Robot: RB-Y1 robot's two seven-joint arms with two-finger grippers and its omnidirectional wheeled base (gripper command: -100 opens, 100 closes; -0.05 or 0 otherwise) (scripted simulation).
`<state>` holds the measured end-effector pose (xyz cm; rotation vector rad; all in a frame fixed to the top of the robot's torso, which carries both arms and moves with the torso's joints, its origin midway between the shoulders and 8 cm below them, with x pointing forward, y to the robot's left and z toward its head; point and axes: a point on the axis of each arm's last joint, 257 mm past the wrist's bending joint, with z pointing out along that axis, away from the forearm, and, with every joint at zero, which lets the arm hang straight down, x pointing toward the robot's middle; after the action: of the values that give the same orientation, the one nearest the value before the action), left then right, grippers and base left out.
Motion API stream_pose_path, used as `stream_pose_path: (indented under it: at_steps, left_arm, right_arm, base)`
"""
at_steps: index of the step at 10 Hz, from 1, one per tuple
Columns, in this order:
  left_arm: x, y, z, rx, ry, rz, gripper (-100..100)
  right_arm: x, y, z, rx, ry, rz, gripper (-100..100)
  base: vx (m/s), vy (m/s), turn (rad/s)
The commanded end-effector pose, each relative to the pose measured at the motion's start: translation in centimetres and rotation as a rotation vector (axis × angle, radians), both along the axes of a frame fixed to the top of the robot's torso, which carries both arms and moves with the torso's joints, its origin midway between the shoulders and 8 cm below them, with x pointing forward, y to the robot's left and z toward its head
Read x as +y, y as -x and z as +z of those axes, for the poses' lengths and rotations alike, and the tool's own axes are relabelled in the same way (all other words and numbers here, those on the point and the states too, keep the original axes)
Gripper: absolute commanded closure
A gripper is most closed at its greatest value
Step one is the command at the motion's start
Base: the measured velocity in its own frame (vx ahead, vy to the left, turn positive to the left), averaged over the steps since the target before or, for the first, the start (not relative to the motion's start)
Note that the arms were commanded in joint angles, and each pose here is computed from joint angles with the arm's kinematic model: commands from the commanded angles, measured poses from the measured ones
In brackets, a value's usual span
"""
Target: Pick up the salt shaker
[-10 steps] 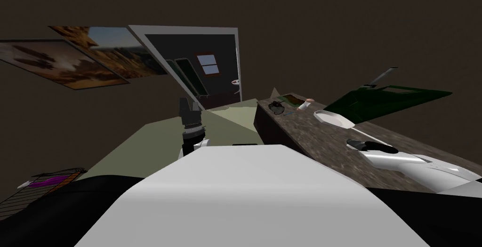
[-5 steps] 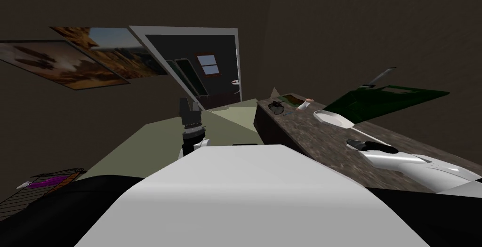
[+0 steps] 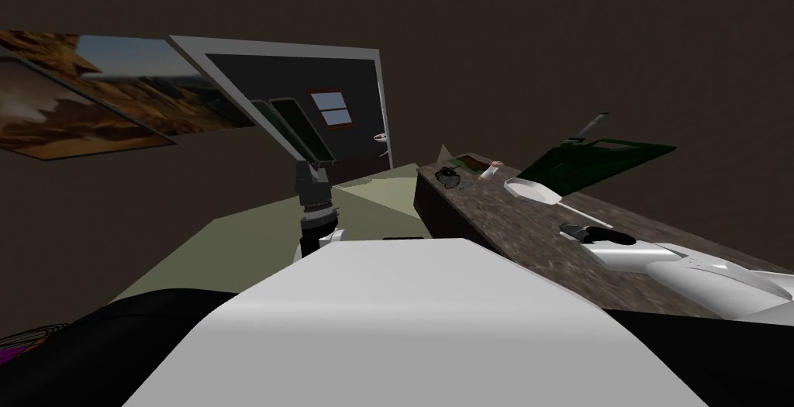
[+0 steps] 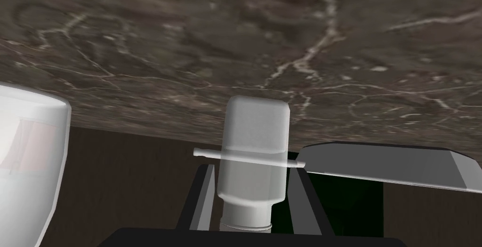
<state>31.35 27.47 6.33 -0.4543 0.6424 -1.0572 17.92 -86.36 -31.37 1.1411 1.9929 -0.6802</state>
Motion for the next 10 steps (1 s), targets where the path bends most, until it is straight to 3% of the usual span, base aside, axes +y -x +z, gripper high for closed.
stream_pose_path:
  at_steps: [1,3,4,6,10]
  left_arm:
    - [0.0,0.0,0.0,0.000,0.000,0.000,0]
    - [0.0,0.0,0.0,0.000,0.000,0.000,0]
    - [0.0,0.0,0.0,0.000,0.000,0.000,0]
    - [0.0,0.0,0.0,0.000,0.000,0.000,0]
    - [0.0,0.0,0.0,0.000,0.000,0.000,0]
  right_arm:
    - [0.8,-1.1,-0.1,0.004,-0.005,0.027,100]
    - [0.9,-1.3,-0.2,0.010,-0.002,0.039,100]
    - [2.0,-3.0,-0.1,0.013,-0.006,0.078,100]
    - [2.6,-3.9,0.1,0.017,-0.006,0.093,100]
    - [5.0,-7.0,0.0,0.018,-0.009,0.177,100]
  base:
    - [0.083,-0.020,-0.210]
    - [0.019,0.000,0.017]
    - [0.061,-0.006,-0.280]
    - [0.100,-0.009,-0.285]
    - [0.068,-0.014,-0.164]
